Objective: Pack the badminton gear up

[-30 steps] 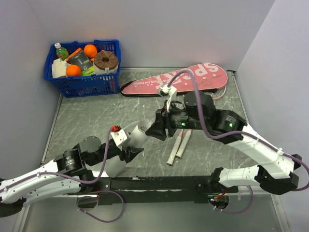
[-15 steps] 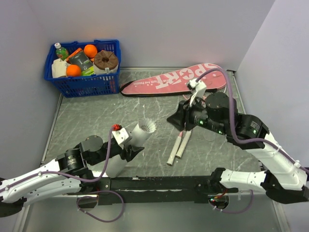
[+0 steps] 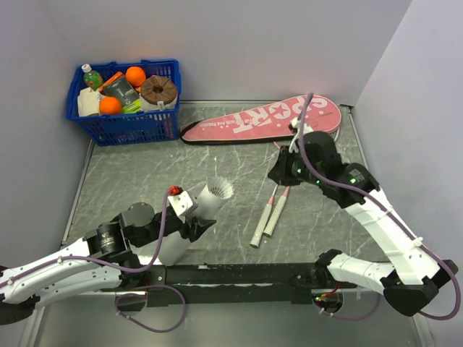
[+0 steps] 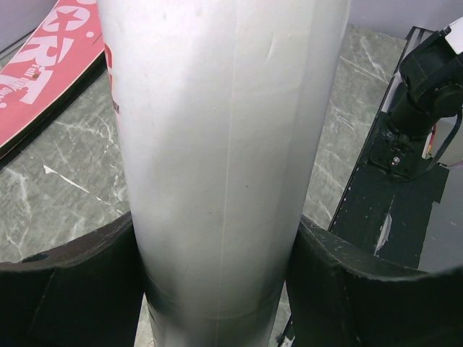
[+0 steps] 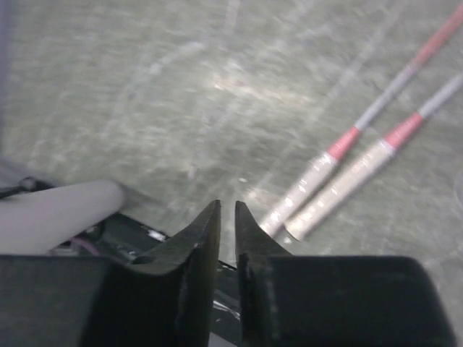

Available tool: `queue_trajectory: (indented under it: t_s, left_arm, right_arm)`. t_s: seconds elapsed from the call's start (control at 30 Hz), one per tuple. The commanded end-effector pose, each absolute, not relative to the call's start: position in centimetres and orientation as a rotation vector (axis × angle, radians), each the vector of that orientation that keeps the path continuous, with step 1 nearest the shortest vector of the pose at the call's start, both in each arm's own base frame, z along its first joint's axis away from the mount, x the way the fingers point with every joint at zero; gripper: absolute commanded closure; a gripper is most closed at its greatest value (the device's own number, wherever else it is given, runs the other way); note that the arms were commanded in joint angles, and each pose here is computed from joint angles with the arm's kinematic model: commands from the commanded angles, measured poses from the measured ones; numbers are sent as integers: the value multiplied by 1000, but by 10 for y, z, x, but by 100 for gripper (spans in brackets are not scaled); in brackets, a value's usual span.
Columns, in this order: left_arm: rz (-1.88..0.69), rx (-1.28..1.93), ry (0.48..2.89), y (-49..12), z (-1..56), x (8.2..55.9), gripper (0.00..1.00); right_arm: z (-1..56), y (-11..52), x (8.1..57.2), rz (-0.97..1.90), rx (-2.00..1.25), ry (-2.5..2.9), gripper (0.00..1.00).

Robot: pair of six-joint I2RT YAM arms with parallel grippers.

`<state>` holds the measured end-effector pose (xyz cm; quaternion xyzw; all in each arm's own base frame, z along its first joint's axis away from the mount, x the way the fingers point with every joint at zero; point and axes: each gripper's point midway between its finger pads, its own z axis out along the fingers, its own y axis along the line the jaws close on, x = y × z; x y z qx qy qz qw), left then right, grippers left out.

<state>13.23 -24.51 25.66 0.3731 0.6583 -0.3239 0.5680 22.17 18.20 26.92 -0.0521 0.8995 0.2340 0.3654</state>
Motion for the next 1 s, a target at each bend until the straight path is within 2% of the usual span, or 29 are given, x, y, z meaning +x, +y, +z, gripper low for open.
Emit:
queue_trajectory:
  t_s: [0.0, 0.07, 0.23, 0.47, 0.97]
  left_arm:
    - [-787, 815, 1484, -247, 285, 136, 99]
    - [-782, 821, 1489, -248, 284, 137, 99]
    - [-749, 843, 1517, -250, 274, 140, 99]
    - [-715, 866, 1535, -252, 268, 144, 99]
    - [-710, 856, 1529, -249, 270, 144, 99]
  right_arm:
    - [360, 208, 213, 837, -306, 2067, 91]
    - [370, 216, 203, 902, -375, 2054, 100]
    - [395, 250, 168, 1157, -610, 2021, 100]
    - [390, 274, 154, 1189, -751, 2067, 100]
    - [331, 322, 141, 1195, -956, 2247, 100]
